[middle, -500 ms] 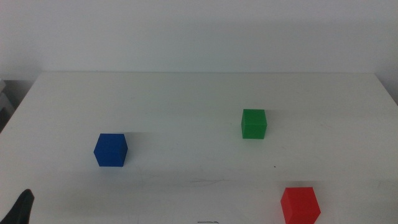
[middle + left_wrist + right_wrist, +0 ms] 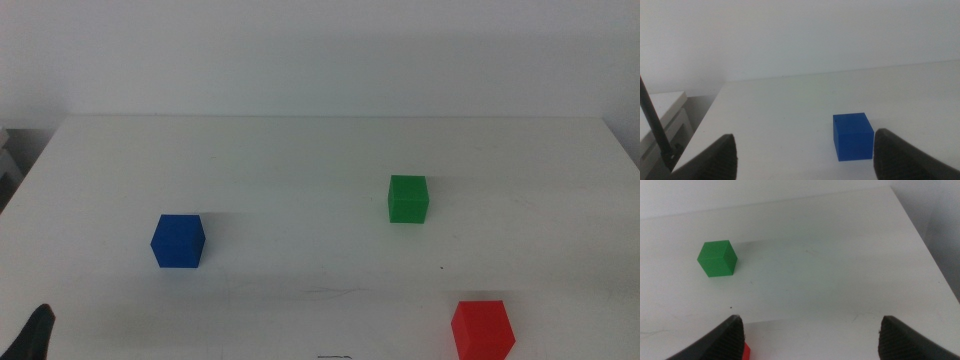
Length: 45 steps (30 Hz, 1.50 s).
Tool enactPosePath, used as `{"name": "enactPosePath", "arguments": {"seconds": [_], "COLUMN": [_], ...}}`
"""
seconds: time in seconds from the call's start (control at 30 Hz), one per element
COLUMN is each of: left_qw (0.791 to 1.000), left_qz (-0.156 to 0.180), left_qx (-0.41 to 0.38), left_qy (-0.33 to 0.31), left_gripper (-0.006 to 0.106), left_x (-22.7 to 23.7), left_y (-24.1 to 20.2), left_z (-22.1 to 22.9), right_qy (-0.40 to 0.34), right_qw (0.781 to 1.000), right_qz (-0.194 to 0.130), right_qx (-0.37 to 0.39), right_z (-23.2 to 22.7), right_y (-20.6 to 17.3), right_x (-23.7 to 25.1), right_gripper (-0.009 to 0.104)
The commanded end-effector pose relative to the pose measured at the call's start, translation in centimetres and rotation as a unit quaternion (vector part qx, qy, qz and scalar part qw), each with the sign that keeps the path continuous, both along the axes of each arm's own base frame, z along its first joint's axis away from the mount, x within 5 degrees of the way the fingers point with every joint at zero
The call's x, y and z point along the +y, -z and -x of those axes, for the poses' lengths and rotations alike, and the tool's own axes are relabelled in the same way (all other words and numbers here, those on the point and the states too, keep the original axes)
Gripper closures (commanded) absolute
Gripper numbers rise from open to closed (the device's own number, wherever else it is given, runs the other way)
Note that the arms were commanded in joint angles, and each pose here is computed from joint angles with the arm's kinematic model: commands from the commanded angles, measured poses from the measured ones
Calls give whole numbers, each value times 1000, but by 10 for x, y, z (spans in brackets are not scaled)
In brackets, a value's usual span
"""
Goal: Stack red cubes first, then green, then blue cubes in a specific spot.
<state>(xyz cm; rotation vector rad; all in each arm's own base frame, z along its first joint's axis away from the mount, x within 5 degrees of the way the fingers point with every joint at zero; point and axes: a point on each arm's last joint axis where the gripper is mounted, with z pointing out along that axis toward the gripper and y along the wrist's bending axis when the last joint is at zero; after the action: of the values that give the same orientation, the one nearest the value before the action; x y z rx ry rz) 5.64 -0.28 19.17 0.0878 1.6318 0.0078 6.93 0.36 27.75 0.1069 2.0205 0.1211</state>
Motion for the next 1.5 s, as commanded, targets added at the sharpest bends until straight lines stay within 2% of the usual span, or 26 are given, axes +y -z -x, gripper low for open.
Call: {"name": "enactPosePath", "arguments": {"seconds": [0.0,0.17,0.3,0.4,0.53,0.77,0.87,1.1,1.47], "left_qw": [999,999,999,999,999,999,999,999,999], "left_qz": [11,11,11,11,11,10,10,10,10], "left_qx": [-53,-53,-53,-53,-53,-53,-53,-53,-53], "left_qy": [0,0,0,0,0,0,0,0,0], "left_gripper": [7,7,7,7,7,7,7,7,7], "left_x": [0,0,0,0,0,0,0,0,0], "left_y": [-10,-10,-10,-10,-10,-10,-10,-10,-10], "left_z": [2,2,2,2,2,2,2,2,2], "right_qy": [1,-10,-57,-94,-88,-43,-31,-48,-79], "right_qw": [1000,992,974,960,948,933,930,918,916], "right_qz": [7,-7,4,2,-16,28,21,29,39], "right_qx": [-13,127,219,263,304,356,365,393,390], "right_z": [-17,-47,-67,-80,-100,-122,-134,-153,-163], "right_y": [-30,-53,-61,-63,-57,-27,-13,16,34], "right_x": [-1,2,13,30,53,93,105,124,140], "right_gripper": [1,1,1,1,1,5,7,13,24]}}
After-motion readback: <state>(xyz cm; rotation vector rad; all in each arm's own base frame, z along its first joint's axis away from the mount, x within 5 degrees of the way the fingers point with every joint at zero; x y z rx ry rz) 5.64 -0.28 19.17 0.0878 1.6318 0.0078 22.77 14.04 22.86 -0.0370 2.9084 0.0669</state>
